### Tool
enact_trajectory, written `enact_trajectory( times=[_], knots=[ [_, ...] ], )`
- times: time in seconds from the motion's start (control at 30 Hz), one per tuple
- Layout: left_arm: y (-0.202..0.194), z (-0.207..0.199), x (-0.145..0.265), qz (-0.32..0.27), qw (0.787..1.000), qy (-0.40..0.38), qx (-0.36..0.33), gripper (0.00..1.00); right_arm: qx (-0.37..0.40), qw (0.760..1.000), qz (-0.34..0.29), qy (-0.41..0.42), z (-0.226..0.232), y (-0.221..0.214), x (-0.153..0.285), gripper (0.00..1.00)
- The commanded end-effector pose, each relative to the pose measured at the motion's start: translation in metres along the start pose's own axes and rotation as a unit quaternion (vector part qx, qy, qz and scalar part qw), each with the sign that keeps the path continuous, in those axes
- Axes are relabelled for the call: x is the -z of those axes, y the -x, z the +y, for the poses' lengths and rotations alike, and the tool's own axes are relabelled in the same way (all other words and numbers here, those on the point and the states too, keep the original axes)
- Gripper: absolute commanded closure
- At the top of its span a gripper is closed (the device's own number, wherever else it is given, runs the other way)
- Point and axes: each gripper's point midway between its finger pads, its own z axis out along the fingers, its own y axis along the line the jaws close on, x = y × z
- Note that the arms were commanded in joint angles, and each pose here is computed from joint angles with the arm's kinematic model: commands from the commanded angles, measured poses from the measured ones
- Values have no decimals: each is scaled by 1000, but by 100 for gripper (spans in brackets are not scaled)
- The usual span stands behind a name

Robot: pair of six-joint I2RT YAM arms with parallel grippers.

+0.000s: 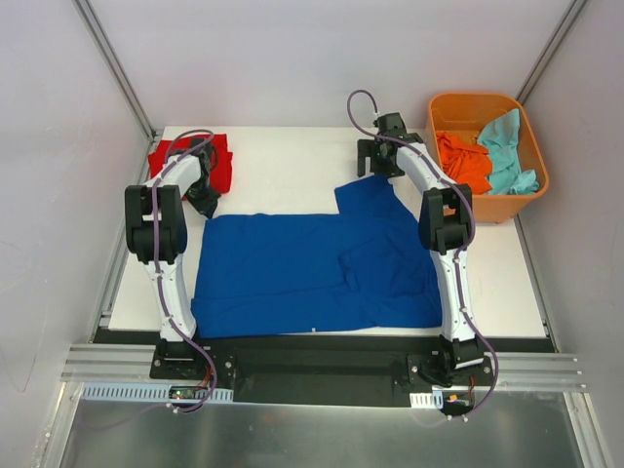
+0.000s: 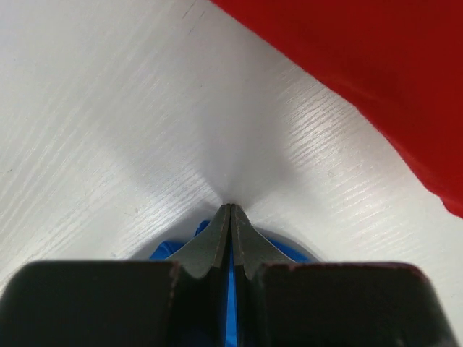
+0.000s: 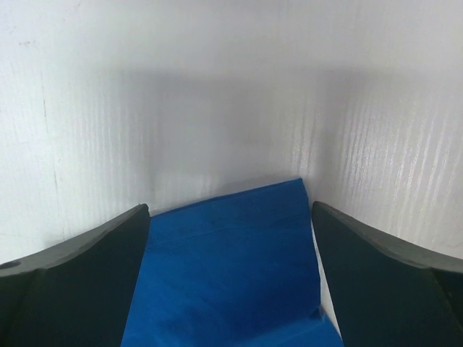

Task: Fold and stack the t-shirts
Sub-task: Fold the tshirt

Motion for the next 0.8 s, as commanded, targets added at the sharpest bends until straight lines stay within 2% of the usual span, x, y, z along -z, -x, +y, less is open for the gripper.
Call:
enact_trajectory(
  times=[0.0, 0.1, 0.13, 0.17, 0.2, 0.27, 0.3, 0.37, 0.4, 0.5, 0.57, 0.63, 0.77],
  knots=[
    [-7, 18, 17, 2, 1000, 19, -5, 100, 11, 999, 51, -4, 8, -28, 5, 1],
    [-9, 18, 18, 6, 1000, 16, -5, 100, 37, 997, 56, -46, 1, -34, 8, 15],
    [-8, 18, 18, 6, 1000, 15, -5, 100, 42, 996, 55, -53, 2, -34, 9, 27],
    [-8, 16, 20, 5, 1000, 12, -6, 100, 43, 996, 54, -62, 1, -34, 11, 32],
    [-8, 16, 21, 4, 1000, 11, -6, 100, 41, 995, 49, -79, -4, -32, 13, 43],
    [-7, 15, 26, 0, 1000, 7, -6, 100, 39, 995, 44, -86, -5, -29, 15, 52],
    [-6, 14, 28, -3, 1000, 5, -5, 100, 36, 994, 42, -93, -6, -28, 16, 61],
    [-4, 13, 34, -10, 1000, 0, -6, 100, 34, 994, 31, -94, -7, -21, 18, 71],
    [-4, 11, 36, -13, 1000, -4, -7, 100, 35, 995, 27, -90, -4, -18, 20, 80],
    [1, 10, 45, -23, 1000, -12, -6, 100, 40, 997, -7, -67, 7, 5, 34, 87],
    [2, 11, 51, -27, 999, -17, -6, 100, 44, 997, -28, -51, 13, 16, 44, 88],
    [0, 15, 54, -28, 999, -17, -4, 100, 49, 996, -67, -20, 27, 36, 72, 90],
    [-13, 20, 67, -39, 999, -18, -11, 100, 58, 994, -88, 26, 42, 25, 114, 92]
  ],
)
